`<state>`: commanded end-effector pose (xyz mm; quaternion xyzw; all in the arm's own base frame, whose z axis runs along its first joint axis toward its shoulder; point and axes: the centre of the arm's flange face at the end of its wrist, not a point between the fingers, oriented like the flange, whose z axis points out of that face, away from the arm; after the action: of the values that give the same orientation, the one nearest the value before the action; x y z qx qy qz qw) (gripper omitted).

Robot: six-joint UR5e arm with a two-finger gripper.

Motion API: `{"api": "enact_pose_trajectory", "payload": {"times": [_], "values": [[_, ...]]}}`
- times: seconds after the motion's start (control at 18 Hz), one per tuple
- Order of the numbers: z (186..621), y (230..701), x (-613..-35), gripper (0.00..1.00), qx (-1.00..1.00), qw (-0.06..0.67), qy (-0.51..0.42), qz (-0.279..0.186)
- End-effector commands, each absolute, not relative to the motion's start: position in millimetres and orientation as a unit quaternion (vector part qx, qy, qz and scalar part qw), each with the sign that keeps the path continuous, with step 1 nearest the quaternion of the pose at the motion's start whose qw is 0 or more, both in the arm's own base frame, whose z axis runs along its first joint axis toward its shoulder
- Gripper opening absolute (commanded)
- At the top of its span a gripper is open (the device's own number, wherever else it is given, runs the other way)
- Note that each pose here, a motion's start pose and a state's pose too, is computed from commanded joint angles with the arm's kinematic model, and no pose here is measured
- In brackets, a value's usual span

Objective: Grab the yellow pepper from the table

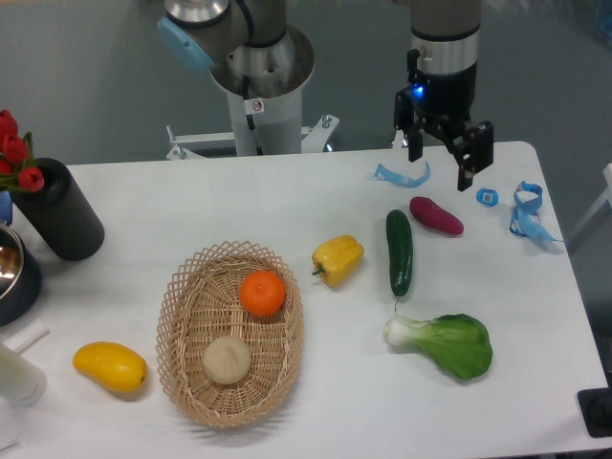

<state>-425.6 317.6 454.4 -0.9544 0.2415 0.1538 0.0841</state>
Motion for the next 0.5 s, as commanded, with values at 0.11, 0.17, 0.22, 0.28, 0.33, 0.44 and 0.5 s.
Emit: {"api": "enact_pose_trajectory", "payload": {"times": [0.11,0.17,0.22,0.28,0.33,0.44,0.5], "values": [[454,317,-425,1.00,-0.954,0.084,0.242,0.153],[452,318,-425,1.00,-0.954,0.084,0.244,0.152],[451,317,-425,1.00,-0.954,0.084,0.244,0.151],[449,318,-424,1.00,-0.955,0.084,0.242,0.151],[447,319,-425,1.00,-0.954,0.085,0.242,0.153],[446,319,-425,1.00,-0.954,0.086,0.242,0.158],[440,319,-424,1.00,-0.954,0.086,0.241,0.155]]}}
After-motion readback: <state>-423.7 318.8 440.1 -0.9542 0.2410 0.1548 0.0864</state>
